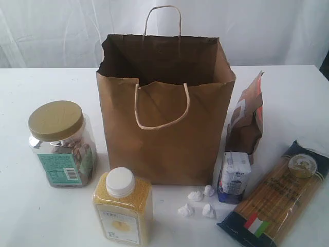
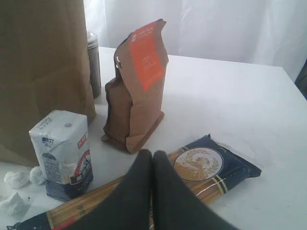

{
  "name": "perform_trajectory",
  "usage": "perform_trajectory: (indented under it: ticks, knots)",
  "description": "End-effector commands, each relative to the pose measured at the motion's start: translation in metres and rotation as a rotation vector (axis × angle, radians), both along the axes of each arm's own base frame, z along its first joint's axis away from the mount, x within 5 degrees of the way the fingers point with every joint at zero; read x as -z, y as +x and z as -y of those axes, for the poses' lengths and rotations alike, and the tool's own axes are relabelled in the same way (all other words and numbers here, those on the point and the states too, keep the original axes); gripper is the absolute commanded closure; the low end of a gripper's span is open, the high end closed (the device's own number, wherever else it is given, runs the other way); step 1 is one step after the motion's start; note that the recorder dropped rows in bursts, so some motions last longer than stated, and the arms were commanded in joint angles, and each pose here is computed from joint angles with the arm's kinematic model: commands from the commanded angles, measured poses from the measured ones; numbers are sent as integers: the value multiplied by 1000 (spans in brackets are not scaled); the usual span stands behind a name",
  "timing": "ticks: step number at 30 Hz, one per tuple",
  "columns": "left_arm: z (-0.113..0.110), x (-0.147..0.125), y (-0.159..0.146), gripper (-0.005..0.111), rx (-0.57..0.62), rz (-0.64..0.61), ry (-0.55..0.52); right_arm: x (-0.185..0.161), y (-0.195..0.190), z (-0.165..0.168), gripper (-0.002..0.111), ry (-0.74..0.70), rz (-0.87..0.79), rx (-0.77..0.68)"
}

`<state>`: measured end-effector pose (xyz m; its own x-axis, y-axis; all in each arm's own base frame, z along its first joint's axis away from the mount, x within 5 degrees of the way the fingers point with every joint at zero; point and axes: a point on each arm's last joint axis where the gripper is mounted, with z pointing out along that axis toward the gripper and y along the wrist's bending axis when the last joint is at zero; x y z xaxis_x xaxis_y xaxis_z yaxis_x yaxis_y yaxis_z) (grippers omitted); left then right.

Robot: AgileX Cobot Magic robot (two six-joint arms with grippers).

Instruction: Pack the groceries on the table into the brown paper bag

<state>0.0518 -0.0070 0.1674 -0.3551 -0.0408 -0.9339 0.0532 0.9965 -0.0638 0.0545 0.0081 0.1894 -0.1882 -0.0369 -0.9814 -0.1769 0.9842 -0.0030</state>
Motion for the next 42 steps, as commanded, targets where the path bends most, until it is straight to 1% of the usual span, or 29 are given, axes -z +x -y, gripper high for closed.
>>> perform_trajectory:
  ticks: [1, 21, 22, 23, 25, 28, 30, 33, 36, 40, 41, 42]
  knots:
    - [0, 1, 0, 107, -3, 1, -7, 2, 0, 1, 108, 5, -3, 8]
    - [0, 1, 0, 107, -3, 1, -7, 2, 0, 1, 108, 5, -3, 8]
    - [0, 1, 0, 107, 3, 3, 8, 2, 0, 1, 108, 5, -3, 8]
    - [-1, 1, 0, 107, 28, 10, 95, 2, 0, 1, 108, 5, -3, 8]
    - [-1, 1, 0, 107, 53, 15, 166, 2, 0, 1, 108, 5, -3, 8]
    - [-1, 0, 0, 107, 51, 22, 167, 2, 0, 1, 108, 5, -3, 8]
    - [-1, -6, 2, 107, 18, 86, 87, 2, 0, 1, 108, 5, -3, 8]
    - [-3, -18, 5, 107, -34, 211, 16, 2, 0, 1, 108, 5, -3, 8]
    - [-5, -26, 6, 107, -84, 302, -110, 2, 0, 1, 108, 5, -3, 8]
    - [-6, -30, 6, 107, -155, 324, -452, 2, 0, 1, 108, 5, -3, 8]
    - [-7, -31, 6, 107, -166, 333, -514, 2, 0, 1, 108, 5, -3, 8]
    - [-7, -32, 6, 107, -171, 342, -543, 2, 0, 1, 108, 5, -3, 8]
